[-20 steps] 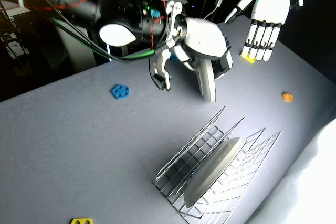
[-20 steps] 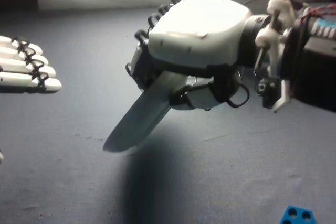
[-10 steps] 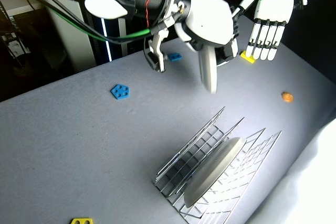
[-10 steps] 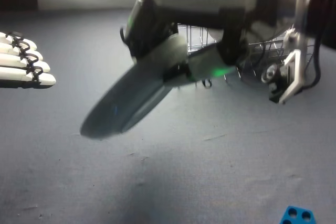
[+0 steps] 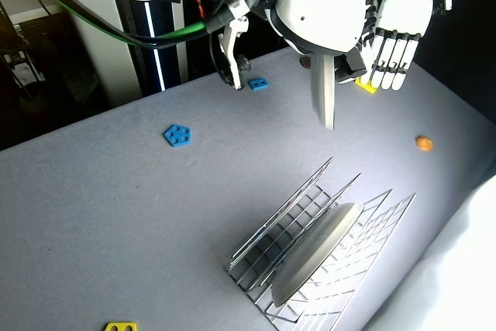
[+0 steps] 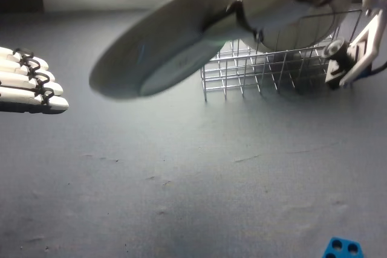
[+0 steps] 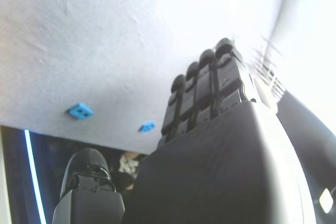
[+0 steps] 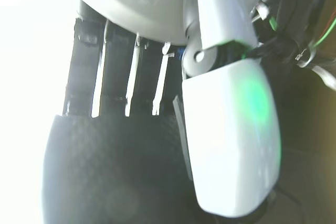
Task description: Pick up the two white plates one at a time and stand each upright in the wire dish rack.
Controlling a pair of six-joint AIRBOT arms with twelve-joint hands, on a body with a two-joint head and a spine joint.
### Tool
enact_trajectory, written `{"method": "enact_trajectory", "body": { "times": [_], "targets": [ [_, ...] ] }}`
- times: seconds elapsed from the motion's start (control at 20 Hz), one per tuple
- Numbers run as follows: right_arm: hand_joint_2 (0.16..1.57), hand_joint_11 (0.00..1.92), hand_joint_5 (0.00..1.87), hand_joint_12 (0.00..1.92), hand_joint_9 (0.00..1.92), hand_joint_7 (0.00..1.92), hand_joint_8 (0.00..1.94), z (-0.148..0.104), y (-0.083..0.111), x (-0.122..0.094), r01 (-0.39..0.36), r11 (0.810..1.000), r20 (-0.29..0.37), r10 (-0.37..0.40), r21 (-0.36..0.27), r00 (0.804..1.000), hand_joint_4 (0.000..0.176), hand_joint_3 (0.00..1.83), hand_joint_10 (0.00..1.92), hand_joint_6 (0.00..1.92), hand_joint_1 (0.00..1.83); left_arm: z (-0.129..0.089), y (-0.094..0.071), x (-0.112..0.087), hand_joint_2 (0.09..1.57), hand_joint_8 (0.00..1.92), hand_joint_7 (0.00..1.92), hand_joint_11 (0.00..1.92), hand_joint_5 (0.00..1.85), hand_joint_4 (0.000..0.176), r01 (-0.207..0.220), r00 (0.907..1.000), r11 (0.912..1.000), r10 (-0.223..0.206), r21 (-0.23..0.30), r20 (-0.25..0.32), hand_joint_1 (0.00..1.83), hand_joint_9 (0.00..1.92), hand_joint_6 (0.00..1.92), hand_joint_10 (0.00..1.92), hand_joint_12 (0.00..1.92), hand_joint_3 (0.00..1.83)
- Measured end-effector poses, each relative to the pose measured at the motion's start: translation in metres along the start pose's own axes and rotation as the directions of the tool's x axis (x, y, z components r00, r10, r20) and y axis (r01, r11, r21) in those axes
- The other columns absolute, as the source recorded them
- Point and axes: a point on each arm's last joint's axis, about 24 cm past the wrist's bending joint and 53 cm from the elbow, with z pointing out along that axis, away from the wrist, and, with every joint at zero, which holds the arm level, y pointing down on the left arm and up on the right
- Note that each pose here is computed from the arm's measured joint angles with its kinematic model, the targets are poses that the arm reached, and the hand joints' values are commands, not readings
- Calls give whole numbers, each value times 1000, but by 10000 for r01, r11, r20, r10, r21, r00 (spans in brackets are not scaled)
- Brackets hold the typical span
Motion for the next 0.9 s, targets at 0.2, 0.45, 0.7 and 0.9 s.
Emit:
{"method": "enact_trajectory", "body": {
  "times": [0.2, 0.45, 0.7, 0.9],
  "targets": [
    [1116, 659, 971, 1171, 829, 1035, 818, -5, -5, -26, -580, 9983, 704, 576, 37, 9959, 0, 0, 1181, 1090, 1367, 5, -4, -2, 1041, 0, 0, 0, 0, 0, -31, 10000, 9999, 31, 157, 4, 0, 0, 0, 0, 0, 0],
    [1108, 650, 980, 1178, 836, 1052, 829, -9, -7, -41, -893, 9960, 1305, 896, -79, 9874, 0, 1, 1159, 1059, 1370, 5, -4, -3, 1033, 0, 0, 0, 0, 0, -28, 10000, 9998, 28, 178, 6, 0, 0, 0, 0, 0, 0],
    [1082, 686, 1018, 1206, 908, 1123, 699, -15, -21, -45, -827, 9963, 1467, 786, 219, 9861, 0, 0, 1129, 955, 1380, 3, 5, -3, 1042, 0, 0, 0, 0, 0, 48, 10000, 10000, -48, 14, 16, 0, 0, 0, 0, 0, 0],
    [1092, 677, 991, 1156, 905, 1078, 734, -19, -27, -48, -825, 9959, 1543, 761, 360, 9851, 0, 1, 1150, 1010, 1376, 5, 4, -3, 1039, 0, 0, 0, 0, 0, 50, 10000, 10000, -50, 32, -17, 0, 0, 0, 0, 0, 0]
  ]
}}
